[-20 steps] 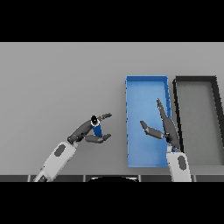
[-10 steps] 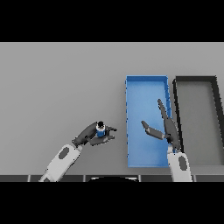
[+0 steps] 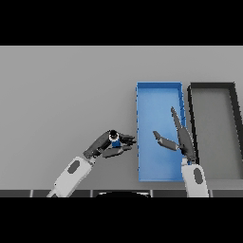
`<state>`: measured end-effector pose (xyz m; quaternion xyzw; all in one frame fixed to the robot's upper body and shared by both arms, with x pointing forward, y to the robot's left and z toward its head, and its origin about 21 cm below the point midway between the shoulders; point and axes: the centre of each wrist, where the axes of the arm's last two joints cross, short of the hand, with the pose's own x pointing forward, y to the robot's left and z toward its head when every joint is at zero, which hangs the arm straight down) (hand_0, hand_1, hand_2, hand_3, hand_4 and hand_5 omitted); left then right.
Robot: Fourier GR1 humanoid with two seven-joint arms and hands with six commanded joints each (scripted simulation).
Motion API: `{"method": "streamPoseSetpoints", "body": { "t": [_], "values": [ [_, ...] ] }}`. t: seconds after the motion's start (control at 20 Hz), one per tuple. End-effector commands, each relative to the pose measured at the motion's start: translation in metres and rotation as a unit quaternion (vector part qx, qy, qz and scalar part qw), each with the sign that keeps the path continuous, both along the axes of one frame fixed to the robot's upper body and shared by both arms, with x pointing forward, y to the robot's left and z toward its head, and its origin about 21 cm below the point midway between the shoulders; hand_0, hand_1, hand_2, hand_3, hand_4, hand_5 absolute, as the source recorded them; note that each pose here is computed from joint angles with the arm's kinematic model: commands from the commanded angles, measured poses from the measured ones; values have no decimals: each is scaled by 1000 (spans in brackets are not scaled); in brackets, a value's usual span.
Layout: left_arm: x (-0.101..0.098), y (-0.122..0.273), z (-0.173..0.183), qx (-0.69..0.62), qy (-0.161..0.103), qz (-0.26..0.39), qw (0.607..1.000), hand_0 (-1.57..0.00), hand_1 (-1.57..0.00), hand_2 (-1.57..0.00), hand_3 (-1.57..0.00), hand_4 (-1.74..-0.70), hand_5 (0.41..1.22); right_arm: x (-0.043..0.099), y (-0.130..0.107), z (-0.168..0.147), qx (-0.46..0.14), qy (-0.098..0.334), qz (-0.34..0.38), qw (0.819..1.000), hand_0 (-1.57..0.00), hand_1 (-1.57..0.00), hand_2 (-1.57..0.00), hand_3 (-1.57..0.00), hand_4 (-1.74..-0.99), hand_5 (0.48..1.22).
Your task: Pick up the blue pipe and place it into the blue bin.
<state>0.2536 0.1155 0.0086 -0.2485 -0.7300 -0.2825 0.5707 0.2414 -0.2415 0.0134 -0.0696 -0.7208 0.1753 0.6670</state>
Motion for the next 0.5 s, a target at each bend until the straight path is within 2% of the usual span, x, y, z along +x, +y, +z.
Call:
{"method": "streamPoseSetpoints", "body": {
  "t": [0.0, 0.2, 0.3, 0.4, 0.45],
  "values": [
    [4, 0, 2, 8, 3, 4, 1000, -1545, -1550, -1553, -1549, -1478, 1213, 0, 0, 1, -3, -6, 2, 1000, 1, 1, 1, 1, -1138, 552],
    [7, -8, 22, 11, -18, -9, 1000, -1560, -1562, -1564, -1562, -1473, 1218, -3, -3, 4, -5, -9, 5, 1000, 1, 1, 1, 1, -1128, 564],
    [8, -4, 26, 16, -17, -15, 1000, -1564, -1566, -1566, -1565, -1473, 1219, -3, 0, -2, -3, 0, 2, 1000, 1, 1, 1, 1, -1124, 569],
    [9, -5, 30, 19, -16, -25, 999, -1567, -1567, -1568, -1567, -1473, 1220, -3, 2, 0, -4, -8, 1, 1000, 1, 1, 1, 1, -1124, 574],
    [9, -8, 31, 21, -11, -29, 999, -1568, -1568, -1569, -1568, -1473, 1220, -8, 5, -2, -2, -10, -6, 1000, 1, 1, 1, 1, -1124, 578]
  ]
}}
